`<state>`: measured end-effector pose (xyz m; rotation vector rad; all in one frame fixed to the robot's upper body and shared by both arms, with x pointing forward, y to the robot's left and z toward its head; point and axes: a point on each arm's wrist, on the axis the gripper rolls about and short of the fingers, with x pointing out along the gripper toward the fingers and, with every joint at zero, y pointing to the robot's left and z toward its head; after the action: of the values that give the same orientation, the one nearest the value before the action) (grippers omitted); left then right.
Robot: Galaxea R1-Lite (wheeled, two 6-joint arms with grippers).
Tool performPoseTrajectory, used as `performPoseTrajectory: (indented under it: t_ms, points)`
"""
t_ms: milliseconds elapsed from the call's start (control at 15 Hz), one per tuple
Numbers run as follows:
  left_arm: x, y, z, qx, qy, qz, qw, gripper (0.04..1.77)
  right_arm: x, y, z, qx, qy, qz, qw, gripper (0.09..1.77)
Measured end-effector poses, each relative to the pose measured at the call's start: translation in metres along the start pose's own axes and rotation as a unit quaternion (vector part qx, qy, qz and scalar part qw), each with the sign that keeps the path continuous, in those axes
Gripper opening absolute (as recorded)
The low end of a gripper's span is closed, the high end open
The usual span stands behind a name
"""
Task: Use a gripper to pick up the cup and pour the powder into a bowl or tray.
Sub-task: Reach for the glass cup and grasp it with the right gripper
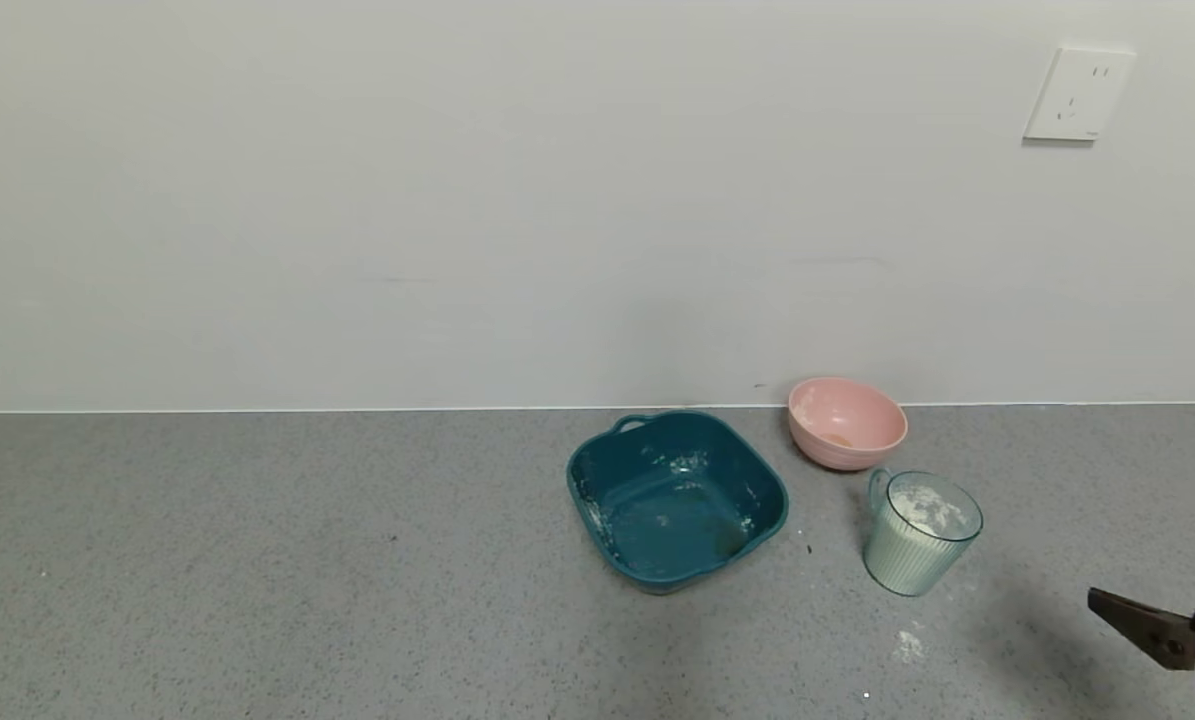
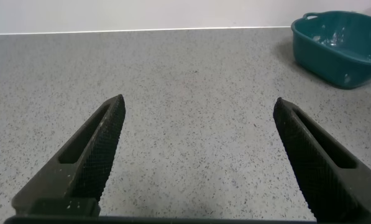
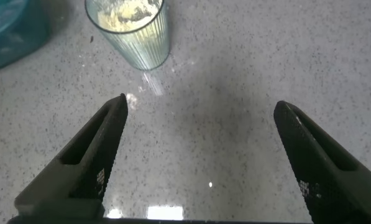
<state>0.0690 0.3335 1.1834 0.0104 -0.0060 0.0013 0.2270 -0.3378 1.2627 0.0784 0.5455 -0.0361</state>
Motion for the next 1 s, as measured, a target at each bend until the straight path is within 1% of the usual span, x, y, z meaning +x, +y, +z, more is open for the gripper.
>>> performPoseTrajectory:
  t_ms: [133, 267, 533, 667, 867, 1000]
  points:
    - [0.000, 0.000, 0.000, 0.000, 0.000, 0.000, 1.0000, 1.72, 0.016, 0.000, 0.001, 0.000, -0.004, 0.002, 1.000, 1.71]
    - [0.000, 0.000, 0.000, 0.000, 0.000, 0.000, 1.0000, 1.72, 0.034, 0.001, -0.003, -0.002, 0.002, 0.004, 1.000, 1.71]
    - [0.000, 0.000, 0.000, 0.000, 0.000, 0.000, 1.0000, 1.72, 0.064, 0.006, -0.014, -0.008, -0.015, 0.018, 1.000, 1.71]
    - [0.000, 0.000, 0.000, 0.000, 0.000, 0.000, 1.0000, 1.72, 0.075, 0.013, -0.024, -0.015, -0.022, 0.035, 0.999, 1.71]
    - [0.000, 0.000, 0.000, 0.000, 0.000, 0.000, 1.0000, 1.72, 0.088, 0.025, -0.039, -0.026, -0.018, 0.064, 0.997, 1.71]
    - [0.000, 0.000, 0.000, 0.000, 0.000, 0.000, 1.0000, 1.72, 0.097, 0.030, -0.047, -0.031, -0.015, 0.074, 0.997, 1.71]
